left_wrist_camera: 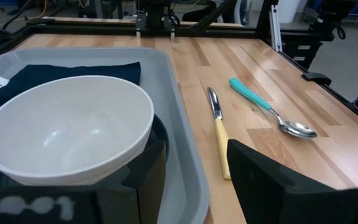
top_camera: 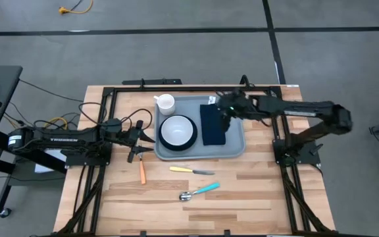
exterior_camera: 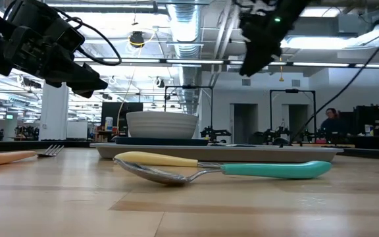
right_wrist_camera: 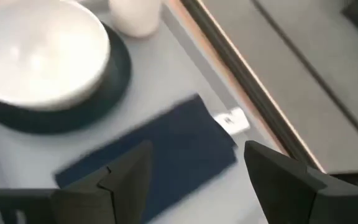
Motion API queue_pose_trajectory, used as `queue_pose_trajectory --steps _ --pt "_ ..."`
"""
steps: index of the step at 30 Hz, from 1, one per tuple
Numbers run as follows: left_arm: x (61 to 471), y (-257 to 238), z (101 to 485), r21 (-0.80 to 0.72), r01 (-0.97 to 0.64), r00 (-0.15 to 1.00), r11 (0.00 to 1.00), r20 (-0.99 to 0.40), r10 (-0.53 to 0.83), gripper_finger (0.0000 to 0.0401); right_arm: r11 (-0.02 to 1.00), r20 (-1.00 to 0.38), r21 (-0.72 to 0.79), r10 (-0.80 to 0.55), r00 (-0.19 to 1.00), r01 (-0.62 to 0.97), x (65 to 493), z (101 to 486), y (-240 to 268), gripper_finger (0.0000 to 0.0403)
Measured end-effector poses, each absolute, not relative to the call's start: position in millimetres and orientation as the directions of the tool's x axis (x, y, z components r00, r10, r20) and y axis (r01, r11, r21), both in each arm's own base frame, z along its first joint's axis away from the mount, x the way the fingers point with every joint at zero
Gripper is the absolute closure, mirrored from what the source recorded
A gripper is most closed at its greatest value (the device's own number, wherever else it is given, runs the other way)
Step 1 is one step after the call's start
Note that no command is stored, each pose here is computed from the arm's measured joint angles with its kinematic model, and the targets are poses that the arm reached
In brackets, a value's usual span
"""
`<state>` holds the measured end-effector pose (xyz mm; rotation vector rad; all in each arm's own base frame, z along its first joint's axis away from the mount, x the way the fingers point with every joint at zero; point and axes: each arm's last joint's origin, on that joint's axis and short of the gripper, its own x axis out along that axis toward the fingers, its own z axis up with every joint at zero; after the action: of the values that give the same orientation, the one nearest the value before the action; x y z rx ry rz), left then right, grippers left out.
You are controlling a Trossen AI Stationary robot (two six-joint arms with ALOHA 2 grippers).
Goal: Set up tray
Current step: Put the orange fork on top of the black napkin on the gray tray
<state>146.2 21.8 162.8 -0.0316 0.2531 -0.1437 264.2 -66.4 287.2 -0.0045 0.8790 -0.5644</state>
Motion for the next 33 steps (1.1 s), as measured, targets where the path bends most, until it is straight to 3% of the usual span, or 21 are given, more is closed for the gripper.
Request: queue_pose_trajectory --steps 4,9,13,16,23,28,33 --pt "146.2 21.8 162.8 -0.050 0.138 0.958 0.989 -0.247 -0.146 0.0242 0.784 -0.694 -0.281 -0.564 0.448 0.553 235.0 267.3 -56.8 0.0154" --pt "146.2 21.7 162.9 -0.051 0.140 0.958 0.989 -0.246 -0.149 0.0242 0.662 -0.649 -0.232 -0.651 0.394 0.713 200.4 229.7 -42.2 0.0154" --pt "146.4 20.7 163.0 -0.054 0.146 0.957 0.988 -0.245 -0.155 0.0242 0.640 -0.542 -0.151 -0.691 0.478 0.754 188.9 207.4 -27.3 0.0154" --pt "146.7 19.0 163.4 -0.053 0.157 0.956 0.986 -0.241 -0.165 0.0242 0.680 -0.425 -0.101 -0.689 0.587 0.726 188.5 209.8 -17.7 0.0154" --pt "147.8 15.7 166.1 -0.027 0.184 0.959 0.982 -0.215 -0.186 0.0242 0.898 -0.301 -0.109 -0.439 0.847 0.427 204.5 220.3 2.9 0.0154" --pt "147.8 15.3 166.0 0.025 0.197 0.958 0.980 -0.216 -0.187 0.0242 0.957 -0.261 -0.025 -0.286 0.922 0.290 224.5 214.0 9.5 0.0154" --pt "147.8 15.3 165.9 0.098 0.212 0.958 0.972 -0.216 -0.187 0.0242 0.999 -0.257 0.050 0.021 0.966 -0.008 241.7 202.0 20.2 0.0154"
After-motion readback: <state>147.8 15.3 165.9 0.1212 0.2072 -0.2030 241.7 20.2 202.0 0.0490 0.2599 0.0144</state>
